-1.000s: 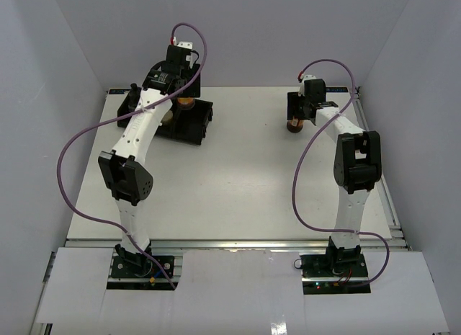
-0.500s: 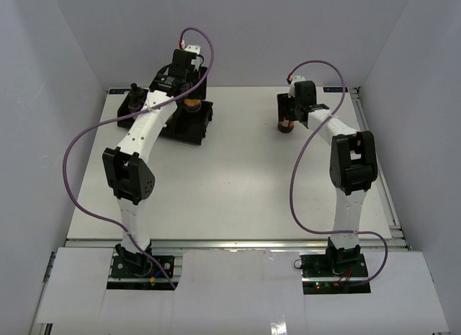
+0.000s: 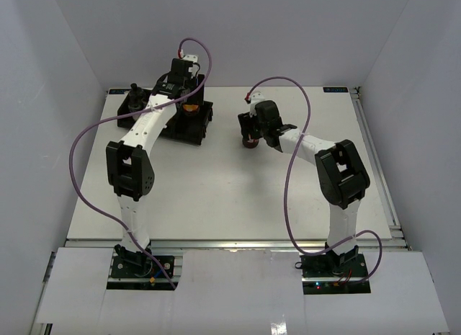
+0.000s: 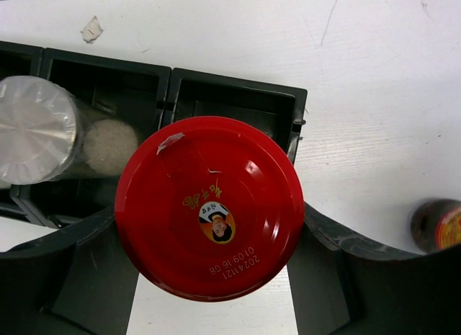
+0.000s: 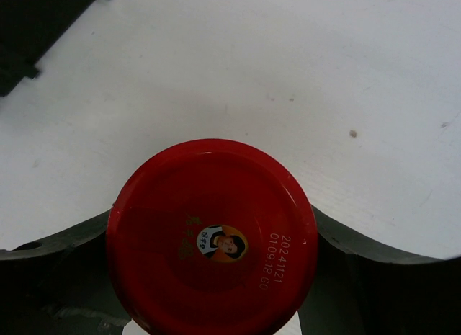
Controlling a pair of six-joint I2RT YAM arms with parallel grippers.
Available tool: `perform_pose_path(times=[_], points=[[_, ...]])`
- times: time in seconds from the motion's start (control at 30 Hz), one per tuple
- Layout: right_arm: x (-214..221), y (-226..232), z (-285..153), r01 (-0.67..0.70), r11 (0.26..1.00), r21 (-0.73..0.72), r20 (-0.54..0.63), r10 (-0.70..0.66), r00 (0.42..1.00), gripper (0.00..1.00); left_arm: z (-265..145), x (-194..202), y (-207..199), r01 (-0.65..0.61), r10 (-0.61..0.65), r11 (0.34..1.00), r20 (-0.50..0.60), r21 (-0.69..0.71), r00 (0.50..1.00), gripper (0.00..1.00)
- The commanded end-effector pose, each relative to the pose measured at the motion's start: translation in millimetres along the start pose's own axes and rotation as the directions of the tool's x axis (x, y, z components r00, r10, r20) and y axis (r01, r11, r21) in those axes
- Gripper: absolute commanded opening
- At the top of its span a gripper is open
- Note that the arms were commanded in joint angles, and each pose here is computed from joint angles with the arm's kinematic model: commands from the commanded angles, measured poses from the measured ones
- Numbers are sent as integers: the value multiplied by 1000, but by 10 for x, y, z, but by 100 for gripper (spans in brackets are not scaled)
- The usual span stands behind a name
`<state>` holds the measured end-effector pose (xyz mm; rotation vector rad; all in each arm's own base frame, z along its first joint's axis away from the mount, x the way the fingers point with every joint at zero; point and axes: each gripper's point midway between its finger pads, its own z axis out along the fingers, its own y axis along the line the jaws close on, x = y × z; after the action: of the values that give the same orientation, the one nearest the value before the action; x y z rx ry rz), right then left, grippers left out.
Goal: Organize the condiment bottles
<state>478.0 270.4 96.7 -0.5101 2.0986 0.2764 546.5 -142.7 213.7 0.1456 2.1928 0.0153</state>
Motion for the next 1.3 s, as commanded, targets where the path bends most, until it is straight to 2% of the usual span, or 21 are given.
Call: perform_pose_path(times=[0.0,0.23,0.53,0.63,0.73,0.9,0.93,1.0,1.07,1.27], points=[[402,183,-154,-51,998,-41,-75,48,996,54,-71,-470,-62,26,-33,999,173,46,984,0],[404,482,-334,-19,996,-88,-43,16,999,54,151,-362,-85,-12,5,999,171,39,985,0],[563,643,-305,15,996,-90,-75,-22,997,56,322,-325,-52,-28,26,1000,192,8,981,0],[587,647,-306,17,997,-77,-79,-23,997,64,372,-308,-42,-28,27,1000,195,6,980,0],[585,679,-318,26,997,-78,-73,-31,997,78,470,-191,-103,-25,19,999,174,32,985,0],[590,711,-295,38,996,-84,-79,-45,996,86,575,-85,-102,-22,18,1000,160,22,987,6],[589,715,-293,42,996,-84,-80,-49,996,87,585,-68,-103,-21,17,1000,156,22,988,8],[580,724,-283,47,995,-85,-80,-54,995,90,609,-39,-94,-16,14,1000,151,14,988,21],[578,719,-279,48,995,-83,-80,-55,995,91,614,-21,-88,-16,14,1000,148,11,989,28],[546,707,-299,57,995,-79,-73,-63,995,94,598,-46,-70,-24,24,1000,154,3,988,55]])
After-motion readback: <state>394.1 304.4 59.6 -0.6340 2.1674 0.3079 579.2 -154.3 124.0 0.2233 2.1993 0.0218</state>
